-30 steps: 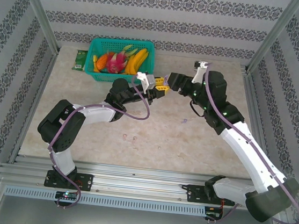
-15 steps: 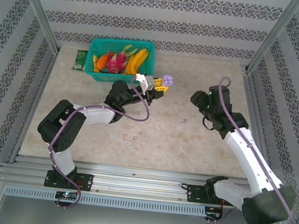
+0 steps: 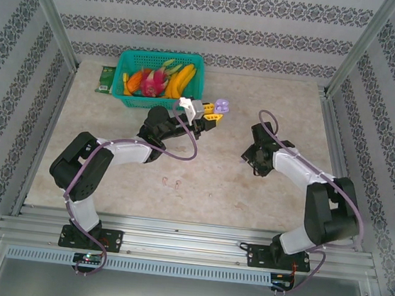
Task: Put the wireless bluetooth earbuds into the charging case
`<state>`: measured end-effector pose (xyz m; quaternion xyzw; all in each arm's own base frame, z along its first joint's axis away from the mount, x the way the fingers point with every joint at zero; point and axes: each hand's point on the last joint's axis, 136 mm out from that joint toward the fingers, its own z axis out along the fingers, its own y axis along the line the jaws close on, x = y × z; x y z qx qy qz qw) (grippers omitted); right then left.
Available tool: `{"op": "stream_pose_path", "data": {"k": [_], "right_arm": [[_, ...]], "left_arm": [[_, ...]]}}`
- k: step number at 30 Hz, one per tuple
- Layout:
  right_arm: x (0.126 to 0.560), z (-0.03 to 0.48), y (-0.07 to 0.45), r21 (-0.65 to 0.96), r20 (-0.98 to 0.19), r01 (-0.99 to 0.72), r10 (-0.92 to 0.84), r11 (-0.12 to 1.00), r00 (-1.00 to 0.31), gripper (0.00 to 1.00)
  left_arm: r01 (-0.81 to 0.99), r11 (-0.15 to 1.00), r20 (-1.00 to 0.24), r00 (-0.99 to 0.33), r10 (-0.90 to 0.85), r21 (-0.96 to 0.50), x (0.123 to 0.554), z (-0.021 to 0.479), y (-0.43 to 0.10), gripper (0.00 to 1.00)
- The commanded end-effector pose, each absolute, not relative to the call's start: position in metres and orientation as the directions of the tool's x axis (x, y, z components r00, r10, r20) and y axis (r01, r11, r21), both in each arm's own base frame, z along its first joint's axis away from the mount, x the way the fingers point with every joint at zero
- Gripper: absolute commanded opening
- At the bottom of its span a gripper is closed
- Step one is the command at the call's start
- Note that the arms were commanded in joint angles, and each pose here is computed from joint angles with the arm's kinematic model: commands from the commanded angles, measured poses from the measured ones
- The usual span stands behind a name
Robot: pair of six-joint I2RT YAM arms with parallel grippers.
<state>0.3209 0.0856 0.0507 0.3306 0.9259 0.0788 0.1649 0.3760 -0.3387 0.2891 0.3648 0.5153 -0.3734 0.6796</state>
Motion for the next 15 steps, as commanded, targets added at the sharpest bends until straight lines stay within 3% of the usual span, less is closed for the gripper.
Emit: {"op": "stream_pose_path", "data": {"k": [1,15], "right_arm": [[0.339,0.056,0.092,0.288,-0.267,0.574,0.64,0.767,-0.721,0.53],[0.362,0.036,0.108,0.244,-0.239,0.542,0.592,0.804,-0.77,0.49]], "left_arm": [[0.889,0.443,-0.963,0.212,-0.167,0.119,0.374,0.306,-0.337,0.0],[0.888,0.448,-0.966,0.197,-0.169,0.102,0.377,0.3,-0.338,0.0]]}}
